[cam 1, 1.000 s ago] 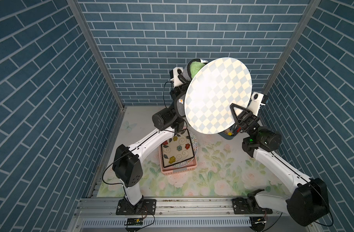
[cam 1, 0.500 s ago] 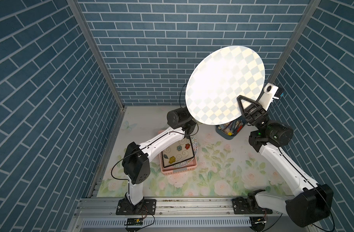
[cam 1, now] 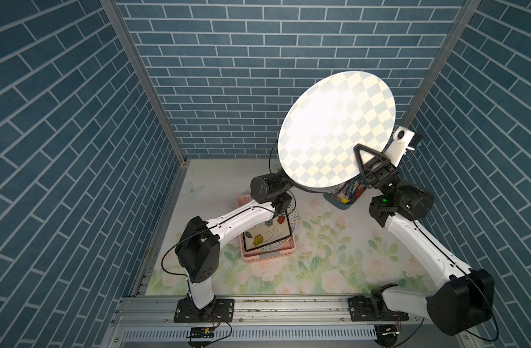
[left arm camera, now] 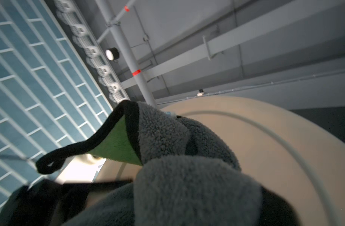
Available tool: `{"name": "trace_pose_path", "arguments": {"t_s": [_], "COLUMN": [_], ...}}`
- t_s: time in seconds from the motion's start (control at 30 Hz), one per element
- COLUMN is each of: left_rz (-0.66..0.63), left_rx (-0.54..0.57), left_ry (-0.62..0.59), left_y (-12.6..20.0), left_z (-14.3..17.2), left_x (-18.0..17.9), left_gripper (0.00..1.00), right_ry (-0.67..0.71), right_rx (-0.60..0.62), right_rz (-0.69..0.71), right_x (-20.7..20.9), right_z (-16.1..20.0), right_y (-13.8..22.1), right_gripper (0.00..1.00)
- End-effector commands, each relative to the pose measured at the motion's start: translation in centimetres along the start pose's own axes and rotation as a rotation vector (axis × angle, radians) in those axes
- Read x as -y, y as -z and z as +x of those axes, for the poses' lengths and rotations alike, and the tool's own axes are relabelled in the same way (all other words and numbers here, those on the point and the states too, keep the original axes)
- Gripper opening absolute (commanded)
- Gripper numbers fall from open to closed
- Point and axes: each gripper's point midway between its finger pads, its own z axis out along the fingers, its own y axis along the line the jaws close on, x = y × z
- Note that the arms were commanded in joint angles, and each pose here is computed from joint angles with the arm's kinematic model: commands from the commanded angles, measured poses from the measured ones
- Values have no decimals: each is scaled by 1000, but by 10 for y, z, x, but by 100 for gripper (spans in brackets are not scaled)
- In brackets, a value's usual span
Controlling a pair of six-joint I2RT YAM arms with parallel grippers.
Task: Wipe the wet plate dry
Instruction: Wipe the plate with towel, then place the plate at the center of the board.
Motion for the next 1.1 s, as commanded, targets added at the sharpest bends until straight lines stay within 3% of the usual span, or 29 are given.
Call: {"name": "trace_pose_path", "arguments": {"t_s": [0.0,0.07,0.2,0.33,0.4,0.5,0.6,0.8,1.07], "left_rz": [114,-13,-467,-850,-1038,-1245,-1360,-1425,-1467], "left_rx": [-97,-61,72,83,90,126,126,78,100], "left_ry": [-214,-329,-566,-792,-867,-956,-982,-928,-864], "left_y": [9,22,67,100,120,148,170,196,224], "left_z": [21,2,-44,-72,-87,-106,-113,-110,-108], "left_x": [85,89,62,47,39,35,27,-5,-28], "left_gripper": [0,0,0,0,0,0,0,0,0], "right_ry": [-54,-54,-65,-125,-128,-145,-224,-389,-465], "right_rx": [184,216,250,176,129,39,-66,-218,-195], "right_rz": [237,293,518,987,1121,1217,1205,1215,1305], "right_x": [70,76,92,134,137,135,133,132,137], "right_z": [-41,-48,-37,19,47,90,132,204,254], "right_y": [42,66,125,212,246,283,301,327,363], "right_gripper": [0,0,0,0,0,0,0,0,0]}}
